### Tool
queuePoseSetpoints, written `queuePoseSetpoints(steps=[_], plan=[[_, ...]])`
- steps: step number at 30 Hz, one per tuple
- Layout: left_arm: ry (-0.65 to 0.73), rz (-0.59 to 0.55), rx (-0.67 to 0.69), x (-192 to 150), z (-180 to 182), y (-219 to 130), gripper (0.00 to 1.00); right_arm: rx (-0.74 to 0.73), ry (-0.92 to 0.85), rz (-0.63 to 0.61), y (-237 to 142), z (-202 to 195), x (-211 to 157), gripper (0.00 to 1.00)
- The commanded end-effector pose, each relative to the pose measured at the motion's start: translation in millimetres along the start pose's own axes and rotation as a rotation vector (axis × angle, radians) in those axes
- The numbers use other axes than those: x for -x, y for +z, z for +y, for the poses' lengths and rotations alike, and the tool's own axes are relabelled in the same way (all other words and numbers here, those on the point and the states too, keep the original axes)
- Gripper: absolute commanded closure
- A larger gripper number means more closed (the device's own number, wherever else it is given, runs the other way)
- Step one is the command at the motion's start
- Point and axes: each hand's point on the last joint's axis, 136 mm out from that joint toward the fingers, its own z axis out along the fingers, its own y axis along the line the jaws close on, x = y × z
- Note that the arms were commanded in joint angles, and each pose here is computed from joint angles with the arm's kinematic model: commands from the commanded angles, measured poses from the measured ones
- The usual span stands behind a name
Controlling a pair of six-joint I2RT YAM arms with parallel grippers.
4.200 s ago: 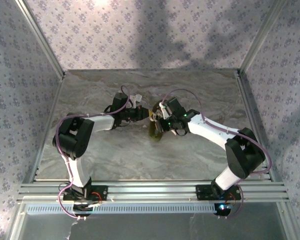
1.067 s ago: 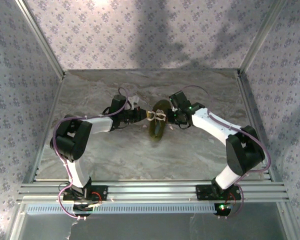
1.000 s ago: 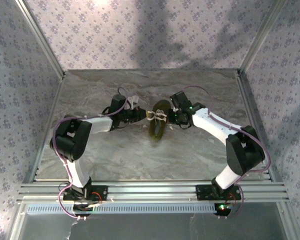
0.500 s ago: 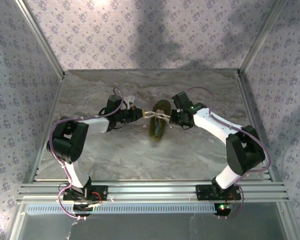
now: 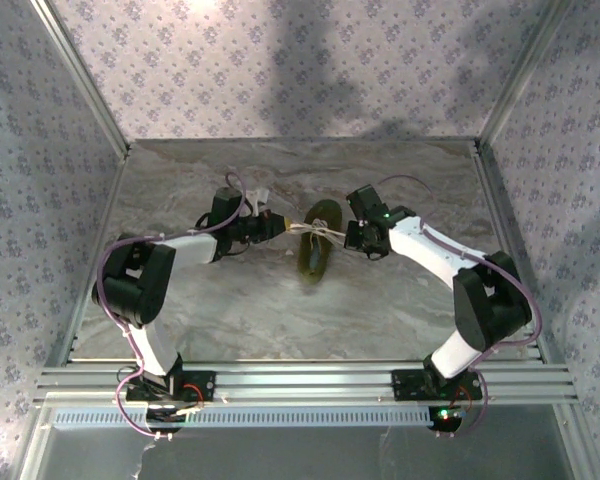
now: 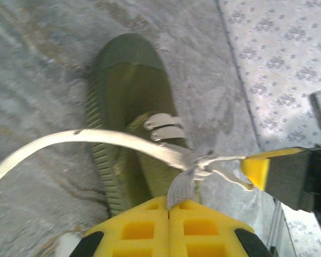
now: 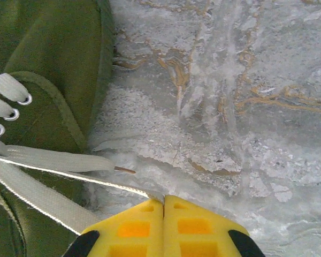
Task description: Tie the shoes
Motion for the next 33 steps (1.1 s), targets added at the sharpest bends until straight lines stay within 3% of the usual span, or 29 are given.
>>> queuePoseSetpoints(steps=[1,6,12,15,19,21,24,33], plan=[[0.184,0.005,-0.176,13,-64,-7,1.0,0.159,-0.079,-0.027,-12,26,4,1.0],[0.228,0.033,-0.165,8,-71,-3,1.0,0.374,-0.352,-0.012,-28,82,-16,1.0],[0.175,0.012,-0.119,6,-52,2,1.0,0.258,-0.484,0.021,-13,83,-39,0.98],[0.169,0.015,-0.121,3,-51,3,1.0,0.246,-0.459,-0.006,-16,80,-36,0.74],[0.161,0.015,-0.105,-3,-48,1,1.0,0.217,-0.39,-0.099,-33,75,-8,0.52],[0.16,0.01,-0.093,-7,-47,-1,1.0,0.196,-0.333,-0.126,-39,71,6,0.46],[0.162,0.016,-0.084,-16,-47,-1,1.0,0.164,-0.291,-0.112,-36,67,15,0.48],[0.162,0.04,-0.079,-31,-46,8,1.0,0.173,-0.293,-0.052,-19,80,17,0.66]])
